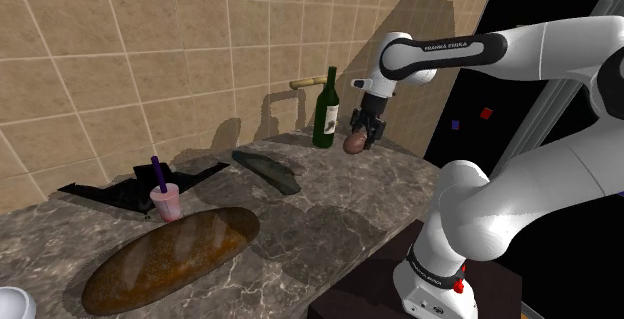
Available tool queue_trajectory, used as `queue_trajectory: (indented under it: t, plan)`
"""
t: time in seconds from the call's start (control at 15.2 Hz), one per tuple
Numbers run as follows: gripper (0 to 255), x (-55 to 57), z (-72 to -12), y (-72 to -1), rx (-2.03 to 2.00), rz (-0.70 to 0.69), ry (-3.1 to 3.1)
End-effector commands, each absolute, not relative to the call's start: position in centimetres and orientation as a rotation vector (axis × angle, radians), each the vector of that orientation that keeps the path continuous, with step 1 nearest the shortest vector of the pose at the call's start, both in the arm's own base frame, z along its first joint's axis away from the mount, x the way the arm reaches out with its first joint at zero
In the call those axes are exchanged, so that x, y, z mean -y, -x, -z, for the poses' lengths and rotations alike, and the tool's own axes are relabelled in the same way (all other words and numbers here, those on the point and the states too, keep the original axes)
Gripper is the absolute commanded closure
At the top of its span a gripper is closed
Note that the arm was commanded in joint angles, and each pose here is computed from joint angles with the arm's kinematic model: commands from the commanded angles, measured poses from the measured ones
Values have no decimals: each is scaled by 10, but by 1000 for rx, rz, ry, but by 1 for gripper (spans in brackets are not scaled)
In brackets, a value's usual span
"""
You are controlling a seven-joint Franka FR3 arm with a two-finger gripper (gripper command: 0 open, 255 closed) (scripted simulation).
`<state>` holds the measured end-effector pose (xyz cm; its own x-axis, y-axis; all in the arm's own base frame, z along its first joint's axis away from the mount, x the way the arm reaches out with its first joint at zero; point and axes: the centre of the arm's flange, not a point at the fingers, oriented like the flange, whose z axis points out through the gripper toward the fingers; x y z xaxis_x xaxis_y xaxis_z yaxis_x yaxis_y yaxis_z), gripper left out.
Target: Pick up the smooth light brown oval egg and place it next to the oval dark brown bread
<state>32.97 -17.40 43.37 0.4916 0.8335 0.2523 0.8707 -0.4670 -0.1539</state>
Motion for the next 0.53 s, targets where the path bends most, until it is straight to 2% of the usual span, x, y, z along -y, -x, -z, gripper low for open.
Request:
queue_trajectory:
  t: [0.0, 0.46]
  plan:
    - [255, 174, -445, -328, 1449, 206, 2478]
    - [255, 163, -473, -337, 1449, 206, 2478]
